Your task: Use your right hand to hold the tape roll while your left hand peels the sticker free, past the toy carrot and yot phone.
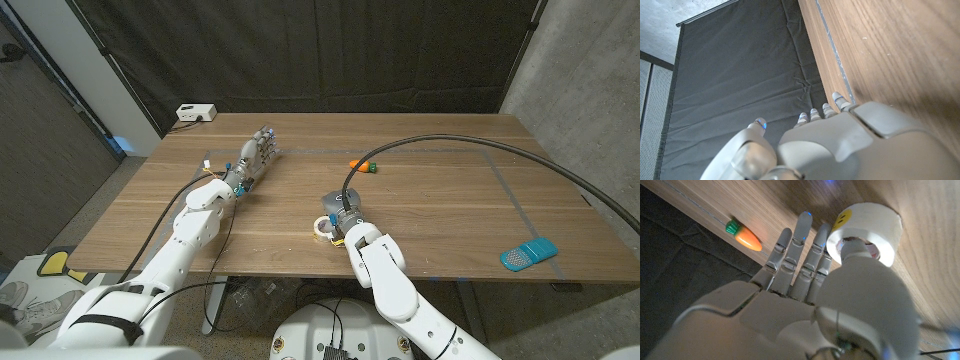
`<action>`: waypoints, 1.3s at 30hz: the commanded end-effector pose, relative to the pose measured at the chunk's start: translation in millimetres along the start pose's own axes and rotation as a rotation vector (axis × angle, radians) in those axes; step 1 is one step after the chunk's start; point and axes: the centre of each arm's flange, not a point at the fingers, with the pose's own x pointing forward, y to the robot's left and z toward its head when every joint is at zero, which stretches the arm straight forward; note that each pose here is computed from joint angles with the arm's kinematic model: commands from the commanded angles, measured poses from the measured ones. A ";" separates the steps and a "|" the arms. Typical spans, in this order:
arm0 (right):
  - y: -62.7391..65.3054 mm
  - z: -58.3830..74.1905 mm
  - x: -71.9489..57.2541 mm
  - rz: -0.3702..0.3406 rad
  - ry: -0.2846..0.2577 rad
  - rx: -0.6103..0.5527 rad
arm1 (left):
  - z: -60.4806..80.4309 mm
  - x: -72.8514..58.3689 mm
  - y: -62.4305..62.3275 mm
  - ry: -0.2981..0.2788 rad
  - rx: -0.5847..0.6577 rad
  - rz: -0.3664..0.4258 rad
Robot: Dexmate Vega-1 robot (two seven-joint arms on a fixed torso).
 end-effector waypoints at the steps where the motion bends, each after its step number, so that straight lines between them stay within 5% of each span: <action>1: 2.2 -2.7 4.4 0.011 0.012 -0.008 | -0.4 2.7 1.0 -0.001 -0.001 -0.003; 10: 1.9 -7.0 3.7 -0.035 0.044 0.029 | -1.7 3.7 0.2 0.002 -0.004 -0.013; 24: 0.8 -20.5 0.8 -0.170 0.186 0.120 | 4.7 2.2 -3.8 -0.028 0.039 -0.034; 39: -1.5 -27.1 4.1 -0.270 0.249 0.201 | 24.6 -1.3 -8.4 -0.074 0.237 -0.080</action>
